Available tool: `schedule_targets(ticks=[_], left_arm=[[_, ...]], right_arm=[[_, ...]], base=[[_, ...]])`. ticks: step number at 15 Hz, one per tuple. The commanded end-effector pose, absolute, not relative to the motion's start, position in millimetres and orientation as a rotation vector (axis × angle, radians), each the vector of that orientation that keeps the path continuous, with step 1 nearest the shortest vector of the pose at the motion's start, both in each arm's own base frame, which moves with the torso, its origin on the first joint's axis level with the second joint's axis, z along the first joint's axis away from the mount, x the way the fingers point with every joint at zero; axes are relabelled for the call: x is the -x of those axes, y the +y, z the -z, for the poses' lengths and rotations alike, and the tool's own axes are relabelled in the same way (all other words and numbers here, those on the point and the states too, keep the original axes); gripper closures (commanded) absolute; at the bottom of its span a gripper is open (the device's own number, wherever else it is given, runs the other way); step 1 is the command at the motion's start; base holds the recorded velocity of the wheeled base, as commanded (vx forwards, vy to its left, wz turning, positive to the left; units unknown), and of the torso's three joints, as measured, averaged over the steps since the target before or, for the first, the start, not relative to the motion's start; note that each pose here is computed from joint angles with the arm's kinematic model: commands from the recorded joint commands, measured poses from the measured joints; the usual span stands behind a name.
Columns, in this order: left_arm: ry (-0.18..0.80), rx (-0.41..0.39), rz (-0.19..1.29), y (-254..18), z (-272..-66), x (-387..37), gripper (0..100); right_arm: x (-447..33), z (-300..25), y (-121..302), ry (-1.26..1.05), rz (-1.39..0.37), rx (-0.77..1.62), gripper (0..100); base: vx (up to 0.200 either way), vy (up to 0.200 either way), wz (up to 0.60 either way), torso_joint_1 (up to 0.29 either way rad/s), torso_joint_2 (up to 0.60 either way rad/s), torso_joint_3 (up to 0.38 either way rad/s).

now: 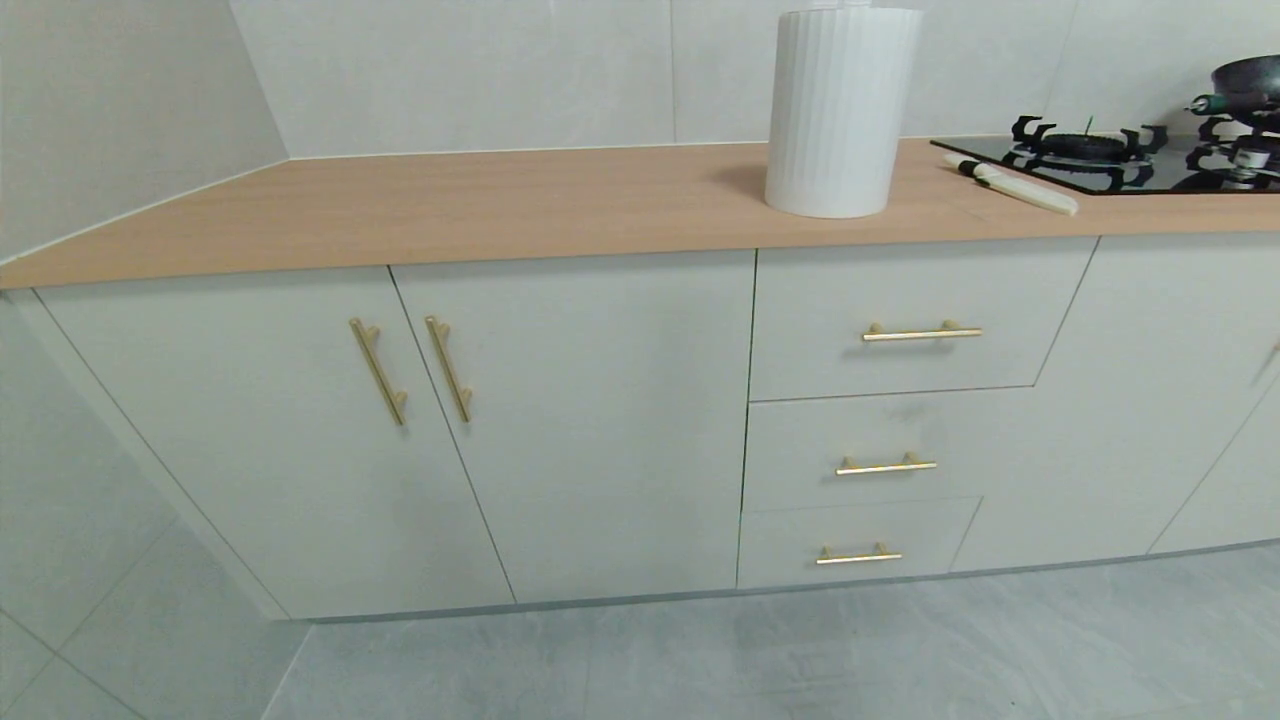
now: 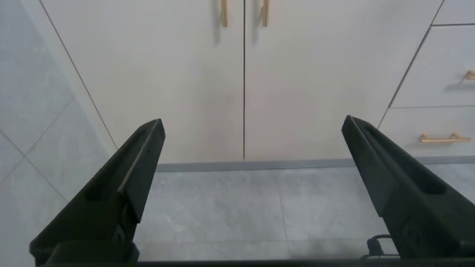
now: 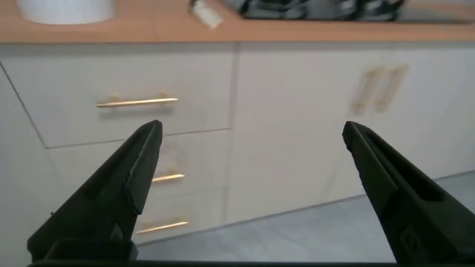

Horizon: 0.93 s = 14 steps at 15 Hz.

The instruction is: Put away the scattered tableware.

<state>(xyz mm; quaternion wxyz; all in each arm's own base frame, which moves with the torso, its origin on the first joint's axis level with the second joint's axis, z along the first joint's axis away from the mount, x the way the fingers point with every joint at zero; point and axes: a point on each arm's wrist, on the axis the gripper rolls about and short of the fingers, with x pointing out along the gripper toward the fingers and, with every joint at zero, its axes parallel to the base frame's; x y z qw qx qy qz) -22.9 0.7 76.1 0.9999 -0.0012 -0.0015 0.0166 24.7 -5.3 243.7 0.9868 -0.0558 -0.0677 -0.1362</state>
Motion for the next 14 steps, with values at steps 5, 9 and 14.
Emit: schedule_targets(ticks=[5,9,14], left_arm=[[-0.002,0.003,-0.034,0.7,-76.1,22.8,0],[-0.002,0.003,-0.034,0.7,-76.1,22.8,0],[-0.002,0.003,-0.034,0.7,-76.1,22.8,0]], right_arm=[[65.1,-156.8,-9.7,-0.207,0.459,0.146,0],[31.0,-103.8,-5.2,-0.143,0.23,-0.009,0],[22.8,-76.3,-1.4,-0.009,0.061,-0.042,0]], base=[[0.0,0.0,0.0,0.0,0.0,0.0],[0.0,0.0,0.0,0.0,0.0,0.0],[0.0,0.0,0.0,0.0,0.0,0.0]])
